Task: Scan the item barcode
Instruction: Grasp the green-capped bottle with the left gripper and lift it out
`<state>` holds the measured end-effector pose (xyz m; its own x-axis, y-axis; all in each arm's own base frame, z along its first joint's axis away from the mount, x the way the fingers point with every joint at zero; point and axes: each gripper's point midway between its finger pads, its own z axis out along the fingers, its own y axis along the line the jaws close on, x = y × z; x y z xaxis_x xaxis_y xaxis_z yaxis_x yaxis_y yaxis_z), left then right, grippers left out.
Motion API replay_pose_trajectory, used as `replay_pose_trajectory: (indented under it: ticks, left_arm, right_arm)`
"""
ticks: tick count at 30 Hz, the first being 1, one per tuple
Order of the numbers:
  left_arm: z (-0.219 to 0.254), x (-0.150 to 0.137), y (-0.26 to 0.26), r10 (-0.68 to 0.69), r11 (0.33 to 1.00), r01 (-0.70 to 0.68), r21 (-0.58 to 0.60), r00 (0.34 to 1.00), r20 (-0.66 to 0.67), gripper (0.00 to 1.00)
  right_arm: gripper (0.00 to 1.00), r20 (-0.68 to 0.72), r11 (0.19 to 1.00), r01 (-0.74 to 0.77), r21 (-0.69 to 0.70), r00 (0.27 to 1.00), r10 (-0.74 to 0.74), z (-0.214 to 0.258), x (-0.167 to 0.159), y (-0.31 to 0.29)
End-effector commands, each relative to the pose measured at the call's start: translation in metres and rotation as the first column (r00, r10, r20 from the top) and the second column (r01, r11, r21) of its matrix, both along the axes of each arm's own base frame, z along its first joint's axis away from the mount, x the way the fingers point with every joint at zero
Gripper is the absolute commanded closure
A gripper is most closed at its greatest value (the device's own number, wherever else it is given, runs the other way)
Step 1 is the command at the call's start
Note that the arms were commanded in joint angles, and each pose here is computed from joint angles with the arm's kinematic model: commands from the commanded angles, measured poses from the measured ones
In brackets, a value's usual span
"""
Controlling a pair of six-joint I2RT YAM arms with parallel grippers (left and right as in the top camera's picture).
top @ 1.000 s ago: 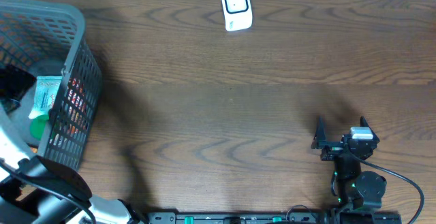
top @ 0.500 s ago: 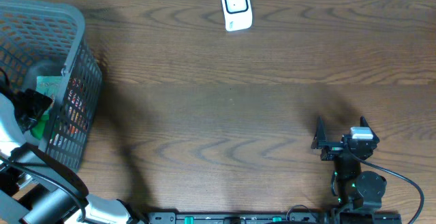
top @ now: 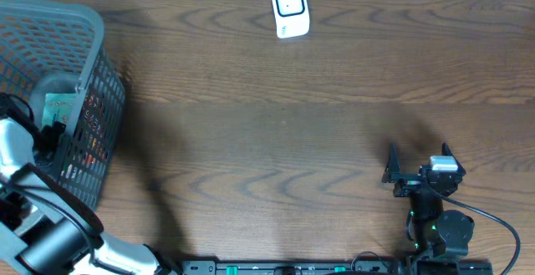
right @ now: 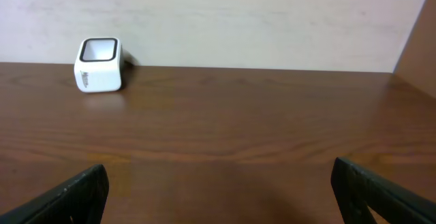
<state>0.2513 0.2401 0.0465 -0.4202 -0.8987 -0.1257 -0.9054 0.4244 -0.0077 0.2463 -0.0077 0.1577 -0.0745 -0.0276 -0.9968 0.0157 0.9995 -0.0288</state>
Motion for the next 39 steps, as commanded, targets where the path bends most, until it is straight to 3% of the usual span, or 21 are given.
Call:
replay_pose_trajectory:
  ticks: [1, 4, 8, 13, 18, 26, 31, 35, 39]
  left_arm:
    - [-0.021, -0.004, -0.004, 0.002, 0.999, -0.004, -0.045, 0.999, -0.043, 0.02]
    - [-0.027, -0.005, -0.004, 0.002, 0.999, -0.005, -0.054, 0.998, -0.059, 0.02]
    - [-0.023, -0.003, -0.001, 0.003, 0.999, -0.005, -0.039, 0.999, -0.051, 0.18]
    - [-0.004, 0.003, 0.005, 0.003, 1.0, -0.003, -0.007, 1.0, -0.017, 0.28]
    - [0.033, 0.013, 0.013, 0.002, 0.998, -0.005, 0.058, 0.998, 0.055, 0.29]
    - [0.136, 0.021, 0.015, -0.026, 0.976, -0.034, 0.216, 0.963, 0.27, 0.29]
    - [0.211, 0.032, -0.02, -0.08, 0.977, -0.038, 0.208, 0.844, 0.531, 0.29]
    - [0.278, 0.042, -0.071, -0.116, 0.991, 0.026, 0.129, 0.637, 0.763, 0.28]
    - [0.326, 0.046, -0.126, -0.101, 0.991, 0.13, 0.045, 0.465, 0.88, 0.28]
  right_arm:
    - [0.01, -0.002, 1.0, 0.02, 0.016, 1.0, -0.02, -0.002, 0.0, -0.004]
    - [0.01, -0.002, 1.0, 0.02, 0.016, 1.0, -0.02, -0.002, 0.0, -0.004]
    - [0.01, -0.002, 1.0, 0.02, 0.016, 1.0, -0.02, -0.002, 0.0, -0.004]
    - [0.01, -0.002, 1.0, 0.02, 0.016, 1.0, -0.02, -0.002, 0.0, -0.004]
    - [0.01, -0.003, 1.0, 0.02, 0.016, 1.0, -0.02, -0.002, 0.0, -0.004]
    - [0.01, -0.002, 1.0, 0.02, 0.016, 1.0, -0.02, -0.002, 0.0, -0.004]
    - [0.01, -0.002, 1.0, 0.02, 0.016, 1.0, -0.02, -0.002, 0.0, -0.004]
    - [0.01, -0.003, 1.0, 0.02, 0.016, 1.0, -0.02, -0.002, 0.0, -0.004]
    - [0.01, -0.002, 1.0, 0.02, 0.016, 1.0, -0.02, -0.002, 0.0, -0.004]
